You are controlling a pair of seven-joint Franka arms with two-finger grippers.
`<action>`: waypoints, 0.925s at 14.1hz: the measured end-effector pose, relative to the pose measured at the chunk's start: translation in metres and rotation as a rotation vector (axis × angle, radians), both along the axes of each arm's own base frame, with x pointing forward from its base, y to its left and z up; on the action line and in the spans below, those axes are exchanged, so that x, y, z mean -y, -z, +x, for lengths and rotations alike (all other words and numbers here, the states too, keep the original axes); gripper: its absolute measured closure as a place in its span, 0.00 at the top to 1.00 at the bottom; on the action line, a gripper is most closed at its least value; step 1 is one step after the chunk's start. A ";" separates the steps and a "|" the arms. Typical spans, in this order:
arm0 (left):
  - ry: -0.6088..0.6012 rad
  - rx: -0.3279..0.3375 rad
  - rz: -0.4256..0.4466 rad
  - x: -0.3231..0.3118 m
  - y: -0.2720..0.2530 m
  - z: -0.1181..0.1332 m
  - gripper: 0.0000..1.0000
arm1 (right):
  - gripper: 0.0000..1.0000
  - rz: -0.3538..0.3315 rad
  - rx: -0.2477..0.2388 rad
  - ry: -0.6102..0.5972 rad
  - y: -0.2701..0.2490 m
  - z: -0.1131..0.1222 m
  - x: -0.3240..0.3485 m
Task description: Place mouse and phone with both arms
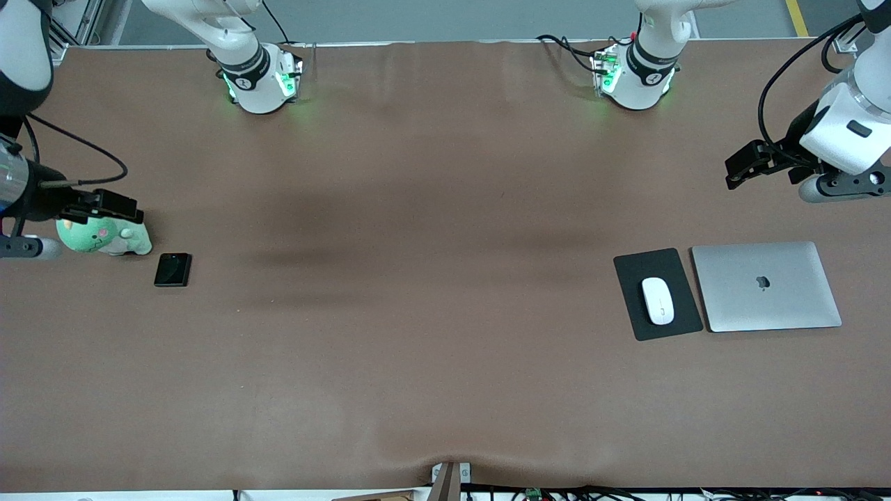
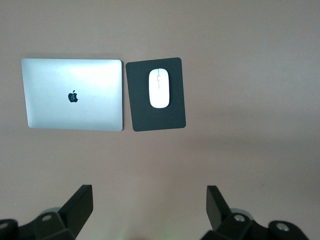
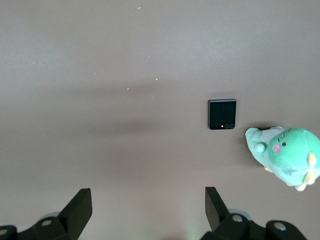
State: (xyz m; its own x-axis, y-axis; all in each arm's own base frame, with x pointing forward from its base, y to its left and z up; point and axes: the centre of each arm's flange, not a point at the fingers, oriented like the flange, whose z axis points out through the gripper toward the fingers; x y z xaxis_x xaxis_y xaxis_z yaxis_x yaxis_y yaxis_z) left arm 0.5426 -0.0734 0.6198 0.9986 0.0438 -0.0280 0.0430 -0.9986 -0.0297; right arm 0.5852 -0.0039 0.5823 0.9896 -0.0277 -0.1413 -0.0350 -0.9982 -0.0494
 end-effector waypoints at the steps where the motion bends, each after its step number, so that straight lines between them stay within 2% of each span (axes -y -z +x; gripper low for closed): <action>1: 0.004 -0.002 0.000 -0.001 0.000 0.000 1.00 | 1.00 0.001 0.003 0.008 -0.008 -0.005 -0.002; 7: 0.007 -0.001 0.000 -0.002 -0.001 0.000 1.00 | 1.00 0.000 0.003 0.028 -0.025 -0.020 0.004; 11: 0.007 0.000 0.000 -0.002 -0.002 0.000 1.00 | 1.00 0.003 0.031 0.029 -0.048 -0.047 0.006; 13: 0.007 0.000 0.000 -0.002 -0.002 0.000 1.00 | 1.00 0.003 0.035 0.016 -0.050 -0.053 0.008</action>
